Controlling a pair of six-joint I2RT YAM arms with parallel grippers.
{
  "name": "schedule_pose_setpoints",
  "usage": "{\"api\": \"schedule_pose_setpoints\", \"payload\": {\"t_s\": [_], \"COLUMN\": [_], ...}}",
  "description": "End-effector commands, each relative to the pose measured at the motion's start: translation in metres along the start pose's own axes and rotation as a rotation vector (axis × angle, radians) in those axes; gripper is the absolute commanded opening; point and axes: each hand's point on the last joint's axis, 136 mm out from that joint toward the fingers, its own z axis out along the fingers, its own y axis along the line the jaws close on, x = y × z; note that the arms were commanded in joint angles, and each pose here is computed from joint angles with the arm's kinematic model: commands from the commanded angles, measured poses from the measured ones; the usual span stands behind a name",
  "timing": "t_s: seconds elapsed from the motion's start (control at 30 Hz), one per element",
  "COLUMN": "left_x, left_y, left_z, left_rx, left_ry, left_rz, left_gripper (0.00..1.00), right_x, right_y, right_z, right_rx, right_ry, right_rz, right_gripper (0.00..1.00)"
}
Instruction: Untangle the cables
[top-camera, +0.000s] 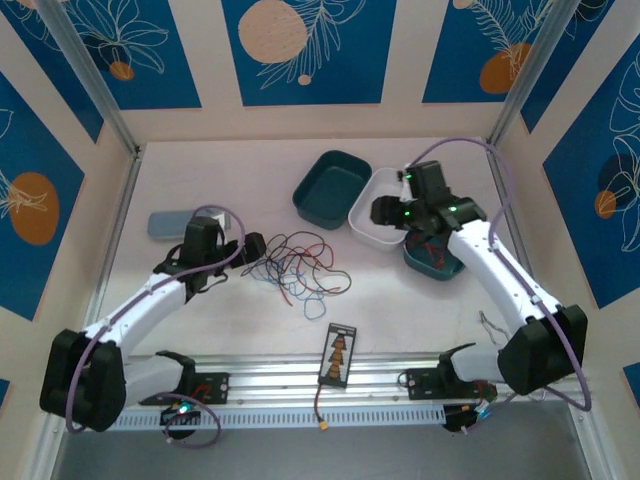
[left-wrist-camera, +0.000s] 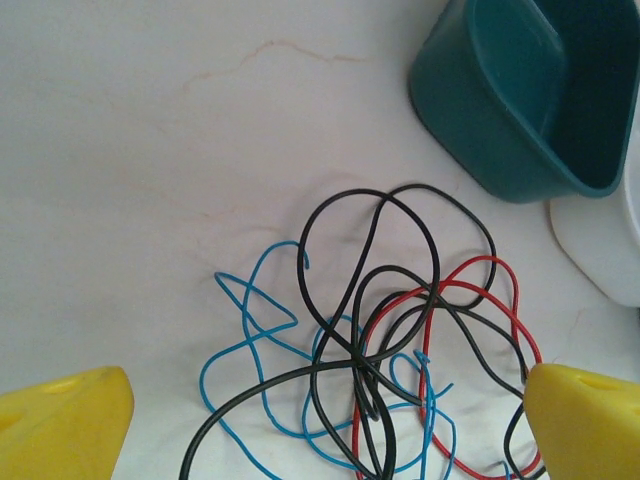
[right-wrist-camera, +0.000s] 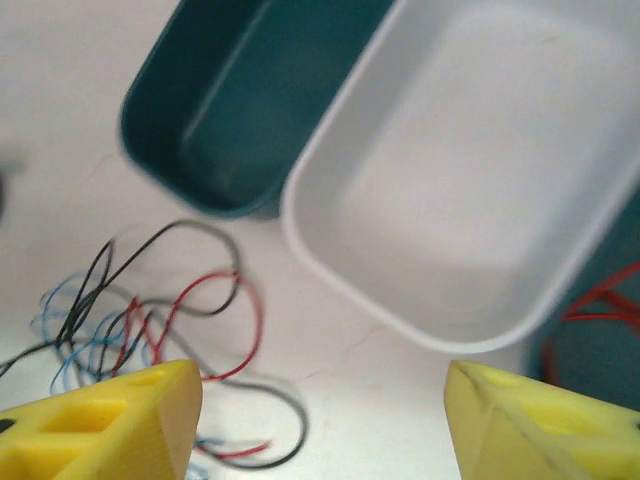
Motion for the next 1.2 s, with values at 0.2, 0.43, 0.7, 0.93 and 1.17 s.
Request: {"api": "schedule_pose_setpoints", "payload": {"t_s": [0.2, 0.43, 0.7, 0.93, 1.17], "left_x": [0.014, 0.022, 0.028, 0.034, 0.041], "left_y": [-0.019, -0.012, -0.003, 0.003, 0.008], "left_z": [0.026, 0.046, 0.059, 0.069, 0.075], "left_rx": [0.050, 0.018, -0.011, -0.021, -0.028], "left_ry": [0.143, 0.172, 0.184, 0.194, 0.210], "left_rz": [-0.005, -0.050, -0.086, -0.115, -0.128], "left_gripper": [1.00, 1.00, 0.99, 0.95, 0.89], "right_x": [0.052, 0.073, 0.082, 0.087, 0.096], "right_y": [0.080, 0.109, 0.132, 0.142, 0.136], "right_z": [0.057, 0.087, 0.113, 0.134, 0.150], "right_rx": [-0.080, -0.129, -0.178, -0.183, -0.140], "right_ry": [0.175, 0.269, 0.340, 0.394, 0.447], "right_rz": [-0.181, -0.242, -0.278, -0.311, -0.335], "right_gripper": [0.71, 0.81, 0.73, 0.59, 0.50]}}
